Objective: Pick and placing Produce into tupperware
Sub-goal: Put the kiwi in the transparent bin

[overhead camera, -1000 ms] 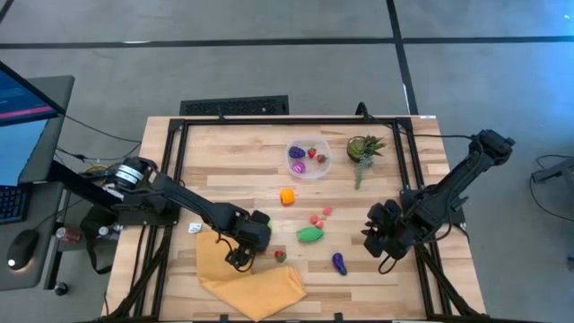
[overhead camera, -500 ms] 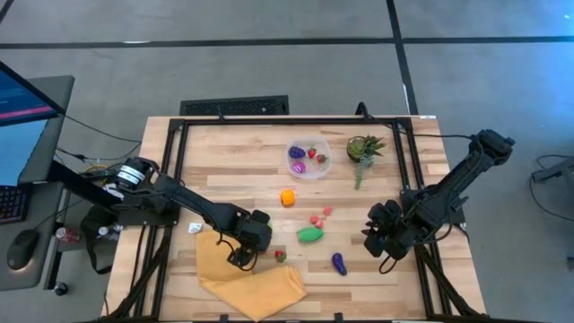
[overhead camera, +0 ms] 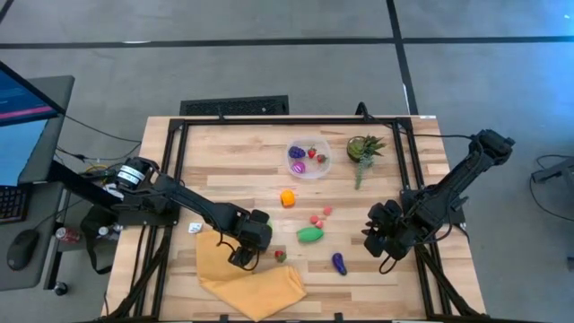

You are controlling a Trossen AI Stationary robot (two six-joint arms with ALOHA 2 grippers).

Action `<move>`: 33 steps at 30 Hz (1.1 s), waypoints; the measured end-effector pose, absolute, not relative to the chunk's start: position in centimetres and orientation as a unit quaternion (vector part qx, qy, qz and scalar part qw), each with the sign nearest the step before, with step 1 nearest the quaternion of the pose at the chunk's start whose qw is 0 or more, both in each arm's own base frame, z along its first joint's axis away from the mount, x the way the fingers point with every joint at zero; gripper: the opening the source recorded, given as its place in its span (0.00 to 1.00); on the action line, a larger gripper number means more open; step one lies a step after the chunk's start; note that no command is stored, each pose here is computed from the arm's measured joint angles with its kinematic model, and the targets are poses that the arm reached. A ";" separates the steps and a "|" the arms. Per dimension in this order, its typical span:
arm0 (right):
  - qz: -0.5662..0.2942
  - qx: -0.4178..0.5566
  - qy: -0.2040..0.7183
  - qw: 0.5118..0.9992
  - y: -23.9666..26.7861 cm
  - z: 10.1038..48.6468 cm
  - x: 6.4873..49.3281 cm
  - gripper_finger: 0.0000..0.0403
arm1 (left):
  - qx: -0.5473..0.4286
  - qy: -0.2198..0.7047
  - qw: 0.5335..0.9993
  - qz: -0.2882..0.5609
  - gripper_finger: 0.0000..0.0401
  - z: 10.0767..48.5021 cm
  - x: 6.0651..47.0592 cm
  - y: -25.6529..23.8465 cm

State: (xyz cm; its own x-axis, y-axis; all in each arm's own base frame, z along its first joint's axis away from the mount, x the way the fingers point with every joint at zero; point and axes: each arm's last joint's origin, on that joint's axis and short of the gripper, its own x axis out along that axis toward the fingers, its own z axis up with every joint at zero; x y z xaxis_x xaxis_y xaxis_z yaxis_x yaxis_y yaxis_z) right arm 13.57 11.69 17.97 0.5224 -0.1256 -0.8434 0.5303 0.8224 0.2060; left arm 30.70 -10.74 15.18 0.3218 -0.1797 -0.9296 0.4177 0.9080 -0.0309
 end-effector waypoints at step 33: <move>-0.204 0.209 0.442 0.848 11.5 17.9 13.5 0.39 | 0.137 0.486 0.859 -0.080 0.61 23.8 36.3 -4.0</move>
State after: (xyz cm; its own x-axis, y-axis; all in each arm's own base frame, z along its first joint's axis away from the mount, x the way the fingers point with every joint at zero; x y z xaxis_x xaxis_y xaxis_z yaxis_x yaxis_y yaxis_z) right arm 13.47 11.48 17.95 0.5249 -0.1615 -0.8357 0.5313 0.8292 0.1735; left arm 36.35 -3.96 23.82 0.5145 -0.0044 -0.8575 0.2709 0.9496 0.1576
